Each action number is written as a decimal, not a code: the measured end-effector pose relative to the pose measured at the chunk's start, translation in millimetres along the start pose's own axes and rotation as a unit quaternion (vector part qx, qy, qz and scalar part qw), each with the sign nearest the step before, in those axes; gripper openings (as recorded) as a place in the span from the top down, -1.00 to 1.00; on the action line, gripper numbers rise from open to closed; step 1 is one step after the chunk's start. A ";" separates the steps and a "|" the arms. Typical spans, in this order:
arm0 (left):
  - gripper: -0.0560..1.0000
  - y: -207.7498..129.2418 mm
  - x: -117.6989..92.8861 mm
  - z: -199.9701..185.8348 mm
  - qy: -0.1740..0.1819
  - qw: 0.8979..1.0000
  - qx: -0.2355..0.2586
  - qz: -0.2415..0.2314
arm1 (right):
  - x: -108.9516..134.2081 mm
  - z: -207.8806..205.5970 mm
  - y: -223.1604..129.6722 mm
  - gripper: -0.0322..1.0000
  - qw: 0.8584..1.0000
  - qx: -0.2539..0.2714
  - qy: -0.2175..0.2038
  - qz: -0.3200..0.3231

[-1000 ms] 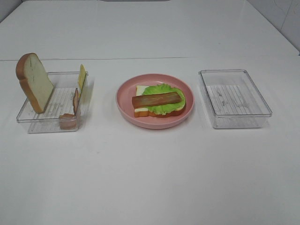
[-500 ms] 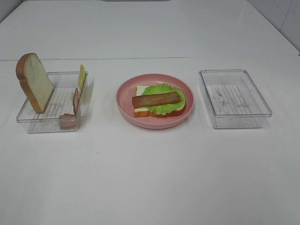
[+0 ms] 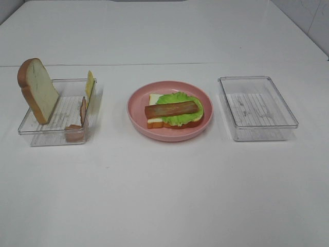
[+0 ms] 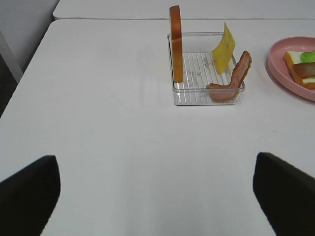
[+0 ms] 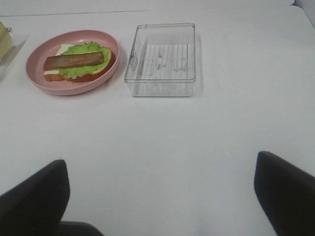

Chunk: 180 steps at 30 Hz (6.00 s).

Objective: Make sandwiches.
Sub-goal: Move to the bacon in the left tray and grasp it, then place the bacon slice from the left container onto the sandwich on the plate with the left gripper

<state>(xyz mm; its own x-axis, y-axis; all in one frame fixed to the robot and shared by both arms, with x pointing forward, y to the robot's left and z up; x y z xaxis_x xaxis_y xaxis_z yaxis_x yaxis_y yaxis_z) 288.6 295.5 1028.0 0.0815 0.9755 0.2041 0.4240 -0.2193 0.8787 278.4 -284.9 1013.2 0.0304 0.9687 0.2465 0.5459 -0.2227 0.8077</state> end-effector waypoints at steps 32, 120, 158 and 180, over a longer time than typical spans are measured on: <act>-0.96 45.5 23.3 23.4 -0.011 0.989 0.146 0.010 | 0.0 0.0 0.0 -0.92 1.000 0.000 0.000 0.000; -0.10 61.2 -148.3 397.4 -0.191 0.853 0.480 0.071 | 0.1 0.0 0.0 -0.92 1.000 0.000 0.000 -0.001; 0.89 84.6 -143.7 383.9 -0.195 0.864 0.459 0.064 | 0.1 0.0 0.0 -0.92 1.000 0.000 0.000 -0.001; 0.89 229.1 -205.8 316.8 -0.394 0.883 0.214 0.138 | 0.1 0.0 0.0 -0.92 1.000 0.000 0.000 -0.001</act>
<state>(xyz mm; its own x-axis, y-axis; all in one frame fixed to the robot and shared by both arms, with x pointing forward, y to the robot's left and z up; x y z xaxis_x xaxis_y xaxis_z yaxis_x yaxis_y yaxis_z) 654.7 49.3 1050.5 0.7658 0.6305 -0.1269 0.5785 -0.5890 0.5643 278.3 -284.8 1013.2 0.0288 0.9689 0.2457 0.5461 -0.2211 0.8080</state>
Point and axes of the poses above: a point on each arm's last joint axis where the gripper is mounted, z pointing out along that axis toward the gripper, x along the wrist's bending axis when the last joint is at zero, y = z × x, the point moved 6 cm from there along z, pointing out along that axis toward the gripper, and after that the axes turned 15 degrees about z, right-handed, at the moved point
